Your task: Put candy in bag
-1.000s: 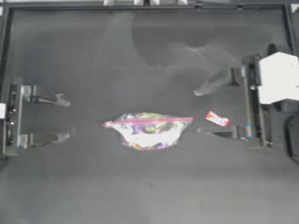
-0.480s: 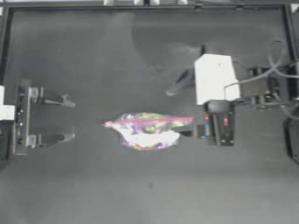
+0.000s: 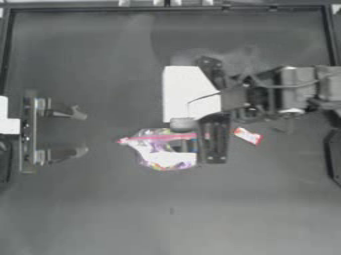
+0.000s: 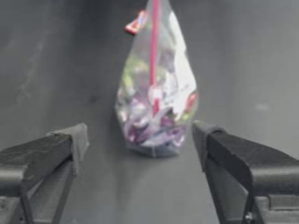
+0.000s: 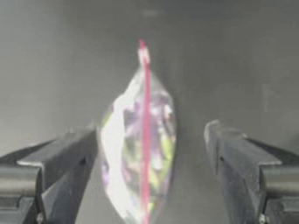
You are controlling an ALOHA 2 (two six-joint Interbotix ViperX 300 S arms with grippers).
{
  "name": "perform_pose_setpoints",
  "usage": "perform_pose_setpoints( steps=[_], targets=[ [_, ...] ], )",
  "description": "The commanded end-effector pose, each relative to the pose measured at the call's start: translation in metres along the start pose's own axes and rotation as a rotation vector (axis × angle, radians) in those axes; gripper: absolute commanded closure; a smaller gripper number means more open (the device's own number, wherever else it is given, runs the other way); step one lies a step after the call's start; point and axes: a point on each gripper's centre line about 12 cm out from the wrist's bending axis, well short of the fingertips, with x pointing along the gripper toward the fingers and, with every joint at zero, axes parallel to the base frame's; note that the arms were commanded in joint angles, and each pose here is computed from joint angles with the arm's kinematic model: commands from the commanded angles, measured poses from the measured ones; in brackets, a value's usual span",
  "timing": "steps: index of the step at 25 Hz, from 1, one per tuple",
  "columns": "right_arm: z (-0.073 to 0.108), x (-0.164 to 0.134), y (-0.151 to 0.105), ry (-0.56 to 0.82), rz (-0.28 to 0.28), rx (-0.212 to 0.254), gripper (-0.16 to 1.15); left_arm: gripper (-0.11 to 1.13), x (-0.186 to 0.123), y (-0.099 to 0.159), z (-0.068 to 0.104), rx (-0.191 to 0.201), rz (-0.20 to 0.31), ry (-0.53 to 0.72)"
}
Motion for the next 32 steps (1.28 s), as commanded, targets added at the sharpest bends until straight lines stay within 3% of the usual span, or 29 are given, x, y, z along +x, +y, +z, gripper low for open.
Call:
perform_pose_setpoints(
  steps=[1,13,27,32],
  targets=[
    [0.019,-0.003,-0.002,-0.003,-0.006,-0.005,-0.01,0.02,0.003,0.001,0.004,0.0,0.003,-0.018],
    [0.039,0.027,-0.001,0.045,-0.01,-0.042,-0.01,0.02,0.003,0.001,0.001,-0.014,0.009,-0.076],
    [0.053,0.062,0.006,0.108,0.004,-0.074,-0.01,0.02,0.021,-0.003,-0.018,-0.018,-0.004,-0.014],
    [0.056,0.073,0.016,0.139,0.01,-0.109,-0.01,0.02,0.021,-0.004,-0.021,-0.017,-0.005,-0.006]
  ],
)
